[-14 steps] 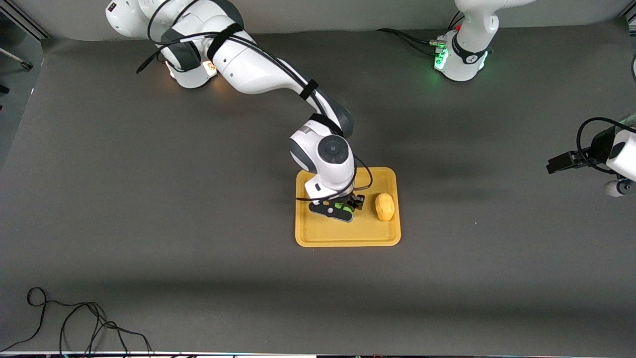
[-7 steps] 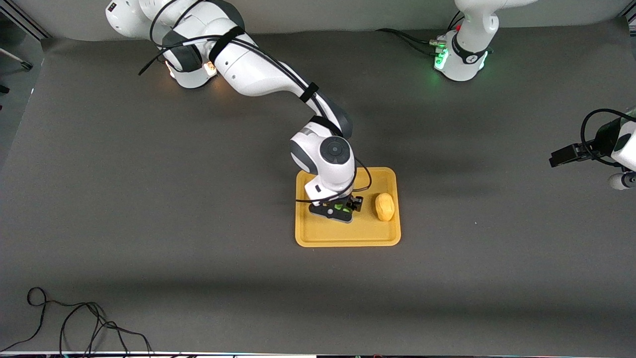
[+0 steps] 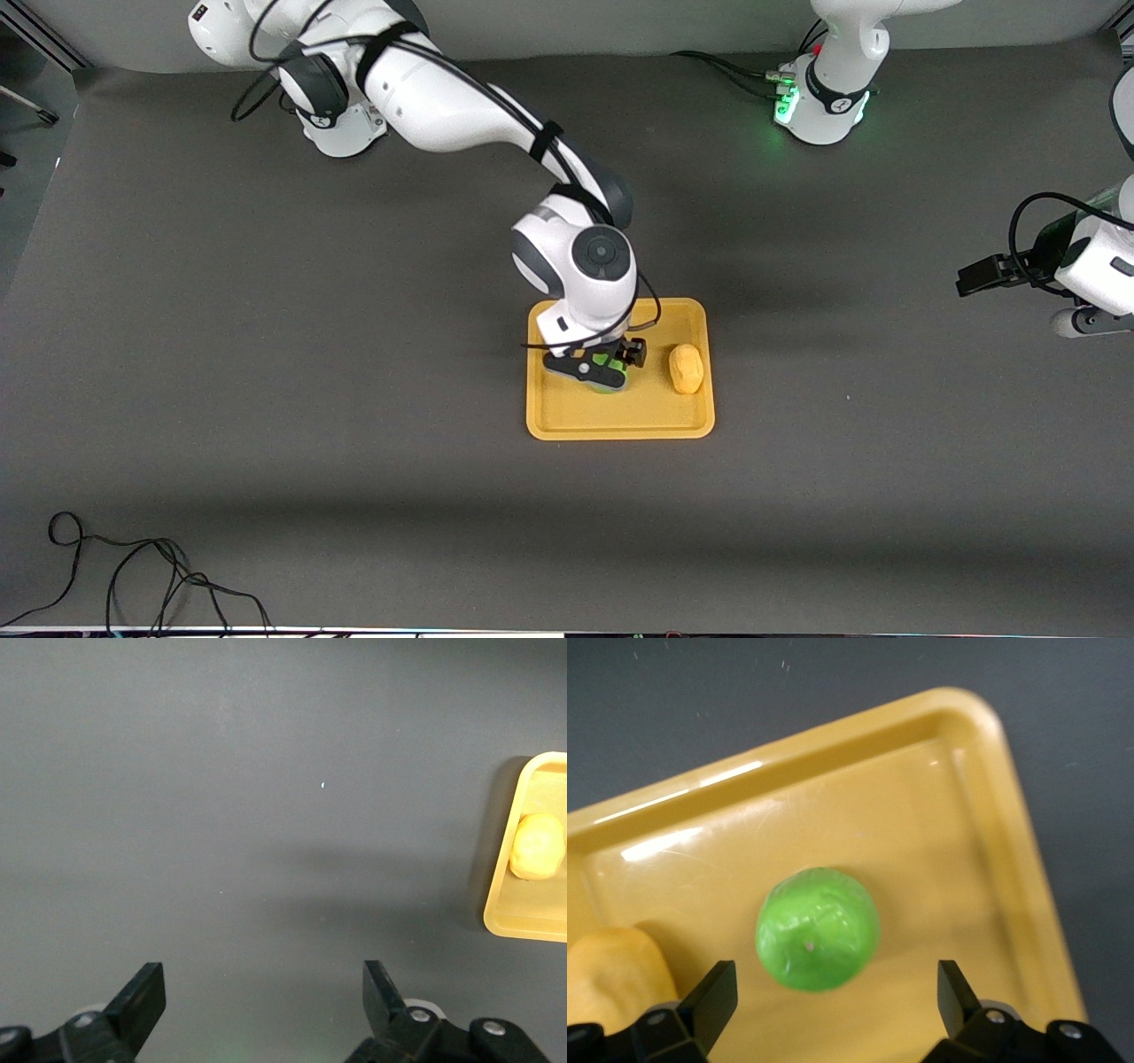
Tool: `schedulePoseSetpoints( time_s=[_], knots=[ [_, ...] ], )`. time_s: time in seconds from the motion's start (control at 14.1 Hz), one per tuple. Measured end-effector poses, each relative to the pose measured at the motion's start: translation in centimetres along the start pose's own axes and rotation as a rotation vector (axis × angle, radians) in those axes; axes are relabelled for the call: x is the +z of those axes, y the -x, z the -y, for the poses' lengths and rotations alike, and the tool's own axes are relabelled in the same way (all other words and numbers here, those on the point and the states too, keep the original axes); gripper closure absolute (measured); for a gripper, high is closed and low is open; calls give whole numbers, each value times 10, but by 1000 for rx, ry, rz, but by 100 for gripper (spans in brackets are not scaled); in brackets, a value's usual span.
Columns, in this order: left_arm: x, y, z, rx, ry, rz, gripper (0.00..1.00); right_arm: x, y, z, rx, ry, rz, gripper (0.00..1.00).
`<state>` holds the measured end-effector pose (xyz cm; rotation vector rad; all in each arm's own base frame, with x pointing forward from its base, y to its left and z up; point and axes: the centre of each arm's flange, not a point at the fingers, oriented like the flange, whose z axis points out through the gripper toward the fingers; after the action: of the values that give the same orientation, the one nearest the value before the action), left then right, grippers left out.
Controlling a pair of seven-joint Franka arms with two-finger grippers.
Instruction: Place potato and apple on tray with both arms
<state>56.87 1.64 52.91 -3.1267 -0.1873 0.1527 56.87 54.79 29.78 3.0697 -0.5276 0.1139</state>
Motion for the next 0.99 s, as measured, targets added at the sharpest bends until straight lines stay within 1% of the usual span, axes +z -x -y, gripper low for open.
schedulePoseSetpoints(
  time_s=[0.14,0.21,0.35,0.5,0.64,0.78,0.99],
  knots=[
    [-2,0,1,-1,-2,-4,0,-70,-19,-23,27,22,15,0],
    [-3,0,2,-3,-2,-7,0,-106,-32,-42,18,36,26,0],
    [-7,-1,9,-15,-1,-15,0,-174,-65,-90,-76,55,49,0],
    [-9,-2,15,-24,0,-19,0,-224,-97,-151,-166,75,84,0],
    [-12,-2,16,-25,1,-26,0,-254,-125,-213,-231,75,106,0],
    [-14,-3,15,-23,1,-29,0,-272,-146,-279,-264,65,128,0],
    [-14,-2,9,-12,1,-30,0,-291,-177,-399,-307,16,134,0]
  ],
)
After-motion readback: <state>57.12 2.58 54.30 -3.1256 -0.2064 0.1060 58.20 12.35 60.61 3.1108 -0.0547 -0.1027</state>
